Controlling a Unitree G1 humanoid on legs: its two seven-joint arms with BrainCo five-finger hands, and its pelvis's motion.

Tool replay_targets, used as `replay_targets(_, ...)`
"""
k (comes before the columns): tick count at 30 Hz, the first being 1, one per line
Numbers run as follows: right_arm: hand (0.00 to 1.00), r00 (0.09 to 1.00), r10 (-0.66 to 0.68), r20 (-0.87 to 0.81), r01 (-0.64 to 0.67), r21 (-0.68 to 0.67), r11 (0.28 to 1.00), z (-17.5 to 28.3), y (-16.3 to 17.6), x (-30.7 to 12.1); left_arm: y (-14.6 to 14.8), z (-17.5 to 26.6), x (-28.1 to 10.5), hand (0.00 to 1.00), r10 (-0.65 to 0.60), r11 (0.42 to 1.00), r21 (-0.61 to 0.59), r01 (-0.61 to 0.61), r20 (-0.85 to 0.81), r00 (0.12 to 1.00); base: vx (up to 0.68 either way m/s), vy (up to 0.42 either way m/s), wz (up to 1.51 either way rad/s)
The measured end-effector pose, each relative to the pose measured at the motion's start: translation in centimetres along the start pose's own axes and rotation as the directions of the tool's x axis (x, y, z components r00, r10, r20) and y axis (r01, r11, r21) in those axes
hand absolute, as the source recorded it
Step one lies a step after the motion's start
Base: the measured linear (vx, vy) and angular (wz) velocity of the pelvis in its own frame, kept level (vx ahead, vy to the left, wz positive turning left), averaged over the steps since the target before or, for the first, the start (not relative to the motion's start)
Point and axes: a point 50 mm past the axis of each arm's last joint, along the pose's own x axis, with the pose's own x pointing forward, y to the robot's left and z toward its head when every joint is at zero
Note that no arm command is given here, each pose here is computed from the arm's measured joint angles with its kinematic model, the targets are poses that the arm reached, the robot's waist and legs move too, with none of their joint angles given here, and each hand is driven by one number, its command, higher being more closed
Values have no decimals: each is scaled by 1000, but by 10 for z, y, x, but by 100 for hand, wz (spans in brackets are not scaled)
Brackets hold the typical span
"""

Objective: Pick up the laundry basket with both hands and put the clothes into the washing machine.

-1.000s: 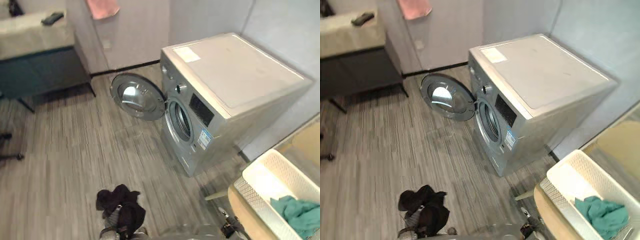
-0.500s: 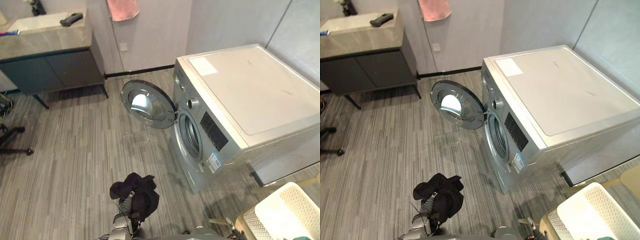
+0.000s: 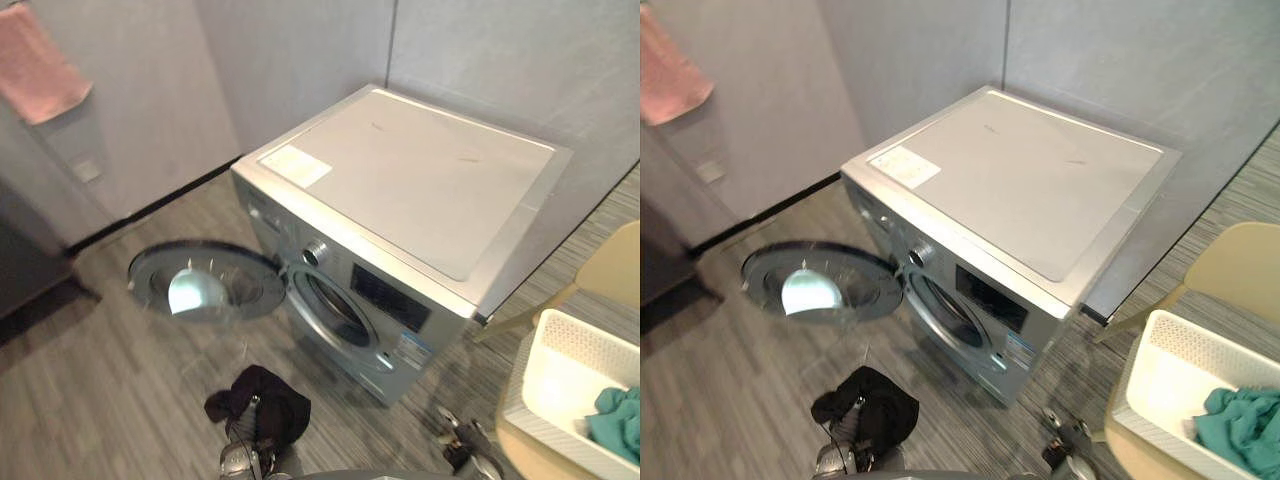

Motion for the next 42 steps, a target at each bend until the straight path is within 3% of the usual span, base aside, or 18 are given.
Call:
replay_targets(3, 0, 997, -37, -68, 41, 63, 997, -18, -8, -3, 14, 8, 4, 100, 22, 999, 48, -23, 31, 999, 170, 419, -60)
replay_targets(8, 0, 999, -27, -47, 30, 70, 997, -15, -13, -4, 2, 19, 4, 100, -29, 993, 120, 19, 82, 996, 44, 278, -93)
replay_targets(14, 0, 999, -22, -26, 23, 38, 999, -9, -16, -3, -7, 25, 4, 100, -34, 997, 77, 27, 92, 995, -48, -8, -89)
replay_targets(19, 0, 997, -65, -37, 67, 63, 996, -5, -31, 0, -45, 37, 3, 100, -155, 984, 103, 145, 92, 984, 86, -89, -35)
replay_targets(22, 0, 994, -83, -71, 89, 83, 993, -13, -35, -1, -48, 41, 4, 100, -162, 982, 118, 149, 100, 982, 98, -80, -5)
replay_targets(32, 0, 997, 44, 57, -44, 0, 999, 16, 1, 1, -83, 86, -19, 100, -321, 943, 195, 269, 326, 889, 24, 49, 8)
replay_targets(38, 0, 989, 97, 113, -92, -50, 994, 39, 19, 5, -107, 79, -28, 100, -478, 857, 363, 366, 292, 829, 27, 221, -33)
replay_targets(42, 0, 982, 147, 121, -136, -93, 986, 43, 37, 4, -117, 117, -27, 100, -518, 821, 467, 330, 365, 773, -116, 254, -9)
